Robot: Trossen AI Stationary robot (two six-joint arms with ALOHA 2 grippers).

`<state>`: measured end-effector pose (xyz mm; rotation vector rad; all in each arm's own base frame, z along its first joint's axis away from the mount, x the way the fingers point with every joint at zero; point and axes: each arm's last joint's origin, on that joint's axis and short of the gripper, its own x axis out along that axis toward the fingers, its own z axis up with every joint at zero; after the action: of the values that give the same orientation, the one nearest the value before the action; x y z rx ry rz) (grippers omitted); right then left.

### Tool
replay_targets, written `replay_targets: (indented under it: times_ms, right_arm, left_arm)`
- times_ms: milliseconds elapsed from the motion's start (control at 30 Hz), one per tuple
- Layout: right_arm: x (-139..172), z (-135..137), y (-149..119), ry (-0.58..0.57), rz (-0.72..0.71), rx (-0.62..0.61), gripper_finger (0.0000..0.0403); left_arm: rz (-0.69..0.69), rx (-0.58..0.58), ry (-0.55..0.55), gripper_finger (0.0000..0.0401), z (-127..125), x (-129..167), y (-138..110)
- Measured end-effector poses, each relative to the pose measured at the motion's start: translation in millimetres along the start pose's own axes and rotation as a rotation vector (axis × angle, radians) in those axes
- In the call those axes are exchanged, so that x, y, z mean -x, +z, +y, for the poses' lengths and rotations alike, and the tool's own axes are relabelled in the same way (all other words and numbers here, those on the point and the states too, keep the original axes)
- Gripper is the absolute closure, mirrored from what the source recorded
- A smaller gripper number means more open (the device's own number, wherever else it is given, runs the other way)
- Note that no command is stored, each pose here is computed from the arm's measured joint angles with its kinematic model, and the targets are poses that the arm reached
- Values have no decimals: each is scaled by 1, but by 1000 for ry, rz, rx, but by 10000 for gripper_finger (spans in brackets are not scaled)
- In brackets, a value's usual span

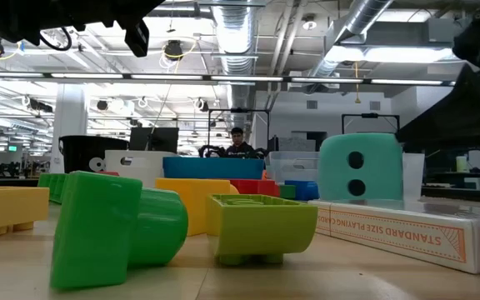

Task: Pick & Place Toys
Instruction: Put the light blue dice into the blue bin

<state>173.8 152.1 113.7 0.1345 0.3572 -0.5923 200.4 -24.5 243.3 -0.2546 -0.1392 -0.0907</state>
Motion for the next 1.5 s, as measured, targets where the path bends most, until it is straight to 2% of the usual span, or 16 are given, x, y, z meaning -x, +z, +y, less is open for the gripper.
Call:
replay_targets:
  times_ms: [500, 733, 1033, 1500]
  right_arm:
    - [-15, 6, 8, 21, 56, -2, 10]
    - [-25, 6, 12, 22, 96, -33, 10]
    - [-38, 8, 22, 25, 71, -92, 10]
    - [-60, 1, 31, 11, 147, -174, 10]
  left_arm:
    - [0, 0, 1, 401, 0, 0, 0]
    - [-1, 0, 6, 401, 0, 0, 0]
    - [-1, 0, 5, 401, 0, 0, 0]
    - [1, 0, 4, 401, 0, 0, 0]
